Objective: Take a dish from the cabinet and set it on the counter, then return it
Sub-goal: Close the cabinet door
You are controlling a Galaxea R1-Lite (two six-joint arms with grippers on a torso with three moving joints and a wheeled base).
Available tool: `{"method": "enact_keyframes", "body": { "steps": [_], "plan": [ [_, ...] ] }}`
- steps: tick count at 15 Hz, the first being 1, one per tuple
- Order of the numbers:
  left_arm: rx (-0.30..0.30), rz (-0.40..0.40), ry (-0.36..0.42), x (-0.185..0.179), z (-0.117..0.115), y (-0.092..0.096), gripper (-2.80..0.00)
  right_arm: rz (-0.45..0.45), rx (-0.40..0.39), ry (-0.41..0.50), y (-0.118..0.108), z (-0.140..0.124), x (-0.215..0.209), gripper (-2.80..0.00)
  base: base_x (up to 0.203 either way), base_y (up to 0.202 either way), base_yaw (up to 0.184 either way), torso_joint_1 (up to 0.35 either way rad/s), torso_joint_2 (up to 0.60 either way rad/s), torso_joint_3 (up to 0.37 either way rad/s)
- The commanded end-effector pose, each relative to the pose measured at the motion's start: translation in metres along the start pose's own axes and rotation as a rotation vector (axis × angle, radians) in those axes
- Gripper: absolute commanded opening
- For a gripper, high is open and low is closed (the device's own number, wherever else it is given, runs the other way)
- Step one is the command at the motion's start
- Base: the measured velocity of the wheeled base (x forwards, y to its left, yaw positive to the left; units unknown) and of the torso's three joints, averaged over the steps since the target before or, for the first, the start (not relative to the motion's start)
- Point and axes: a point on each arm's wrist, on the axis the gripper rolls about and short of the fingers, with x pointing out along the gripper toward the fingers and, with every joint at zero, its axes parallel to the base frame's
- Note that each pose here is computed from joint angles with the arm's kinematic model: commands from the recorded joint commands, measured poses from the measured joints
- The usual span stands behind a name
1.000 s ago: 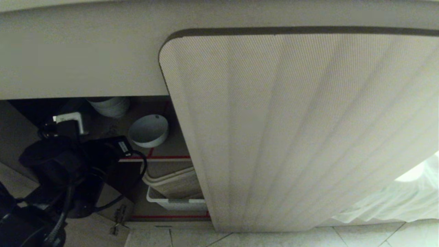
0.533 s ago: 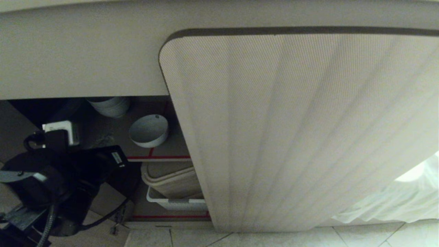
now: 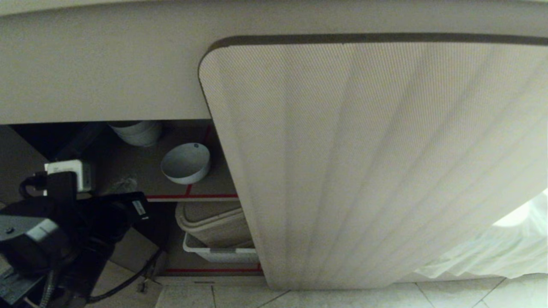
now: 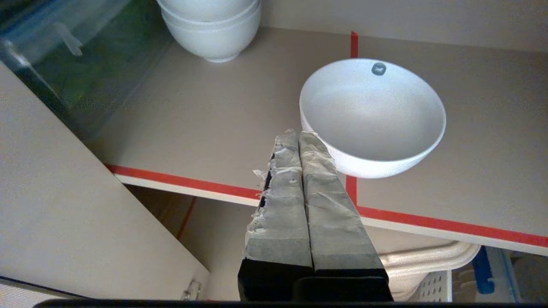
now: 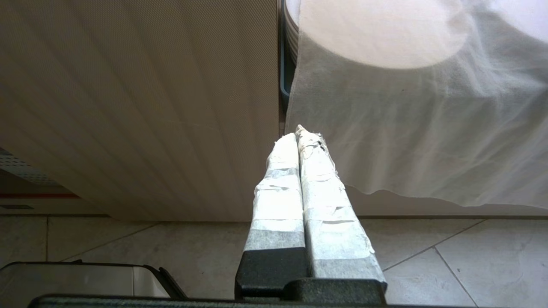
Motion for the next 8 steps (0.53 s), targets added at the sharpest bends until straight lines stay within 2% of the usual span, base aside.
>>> {"method": "enact_keyframes", "body": {
  "steps": [1,8],
  "plan": [
    [-0.017,0.002,-0.059,-0.007,0.009,0.003,-2.8,0.0,0.0,0.0,0.0,0.0,0.0,-2.8,0.0,0.0,0.0,0.0,0.0,0.0],
    [0.005,0.006,-0.054,-0.022,0.009,0.012,-2.8,0.0,0.001,0.0,0.0,0.0,0.0,-2.8,0.0,0.0,0.0,0.0,0.0,0.0]
  ]
}}
